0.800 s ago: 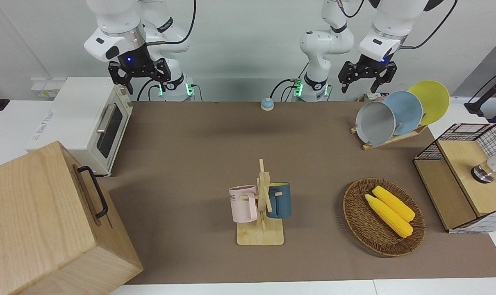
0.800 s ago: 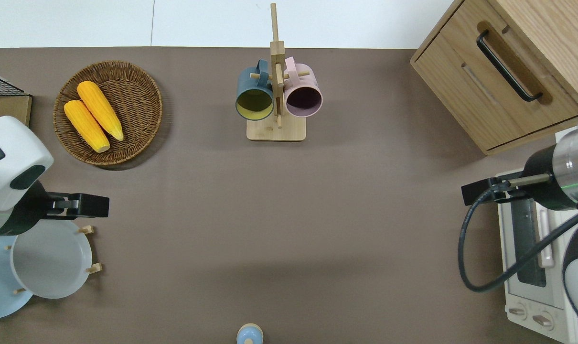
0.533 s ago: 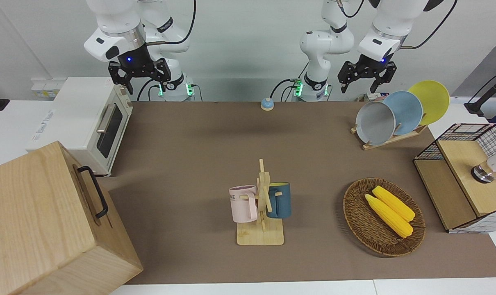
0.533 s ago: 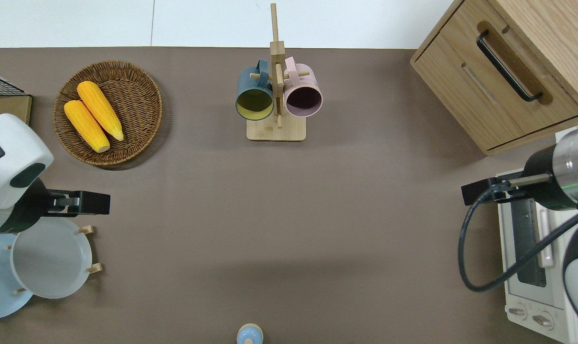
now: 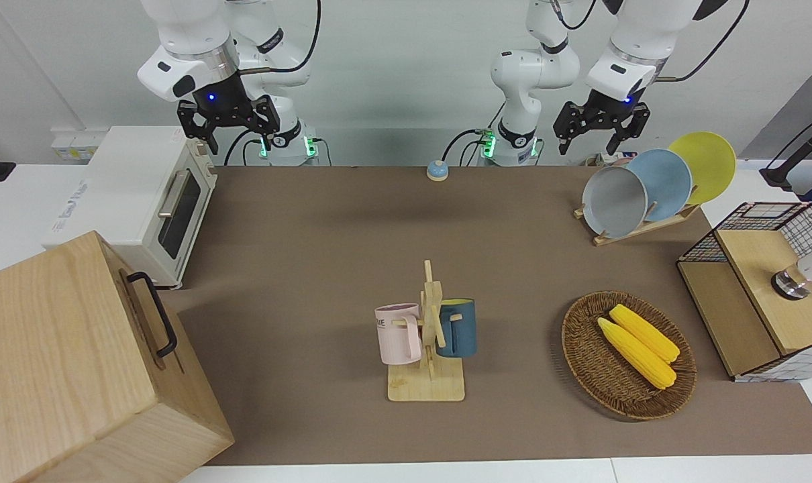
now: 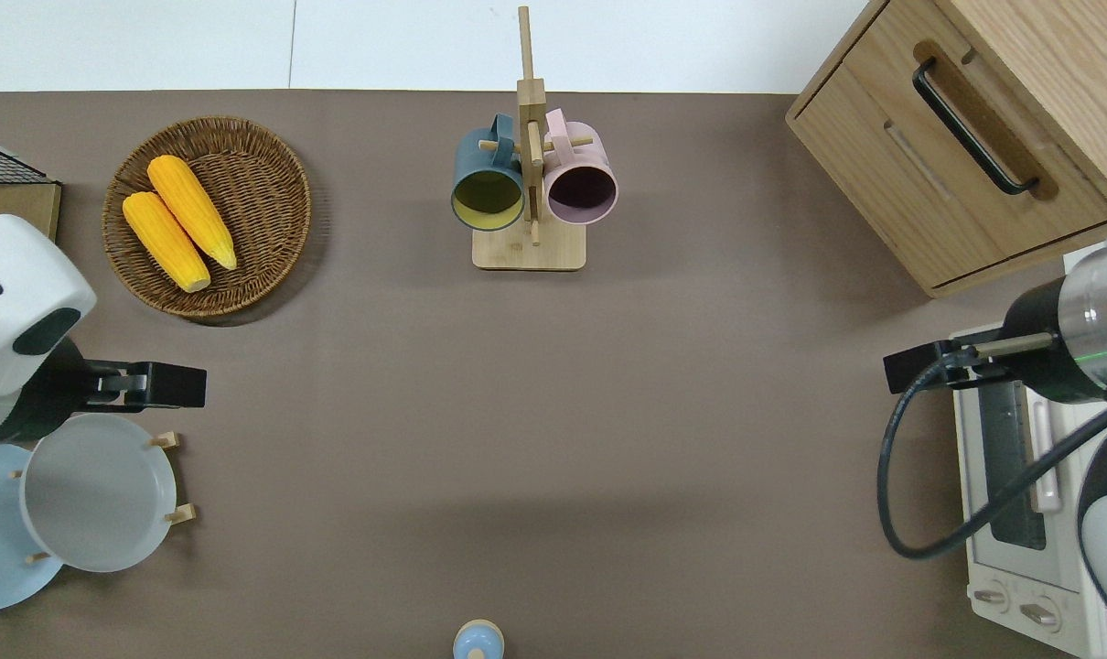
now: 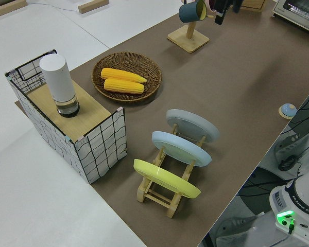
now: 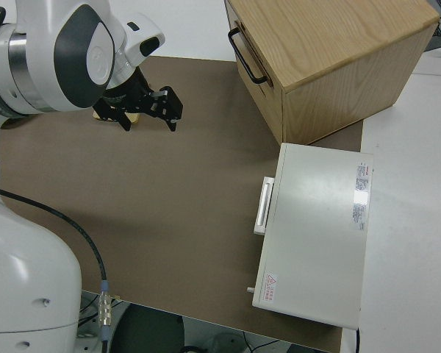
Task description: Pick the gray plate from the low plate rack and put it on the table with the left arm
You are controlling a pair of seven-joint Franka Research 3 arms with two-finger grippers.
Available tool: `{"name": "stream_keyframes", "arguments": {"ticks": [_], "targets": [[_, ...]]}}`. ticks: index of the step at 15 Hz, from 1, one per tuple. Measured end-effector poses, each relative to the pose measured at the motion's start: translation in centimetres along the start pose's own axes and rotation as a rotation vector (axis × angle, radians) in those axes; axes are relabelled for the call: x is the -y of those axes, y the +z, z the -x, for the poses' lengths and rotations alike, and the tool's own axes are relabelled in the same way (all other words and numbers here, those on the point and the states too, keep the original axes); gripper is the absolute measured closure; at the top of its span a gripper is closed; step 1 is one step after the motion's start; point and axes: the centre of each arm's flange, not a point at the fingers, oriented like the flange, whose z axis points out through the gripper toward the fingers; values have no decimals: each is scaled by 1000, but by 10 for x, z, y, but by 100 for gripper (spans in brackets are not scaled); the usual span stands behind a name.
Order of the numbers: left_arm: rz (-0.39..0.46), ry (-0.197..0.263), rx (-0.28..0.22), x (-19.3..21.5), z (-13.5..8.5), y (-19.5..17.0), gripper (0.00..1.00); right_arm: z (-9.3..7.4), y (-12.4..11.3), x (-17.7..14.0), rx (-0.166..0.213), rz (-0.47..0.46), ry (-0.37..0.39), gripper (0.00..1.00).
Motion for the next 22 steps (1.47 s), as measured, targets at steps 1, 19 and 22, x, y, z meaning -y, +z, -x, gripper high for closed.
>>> {"name": "stream_keyframes", "arguments": {"ticks": [1,19,22], "targets": [[1,-6,1,3,-1,0,0,0,0,0,0,0,0,1],[-44,6,23,83,0,2,1,0,0,0,0,0,0,1],[-47,-5,31,131,6,1,0,0,0,0,0,0,0,1]]}}
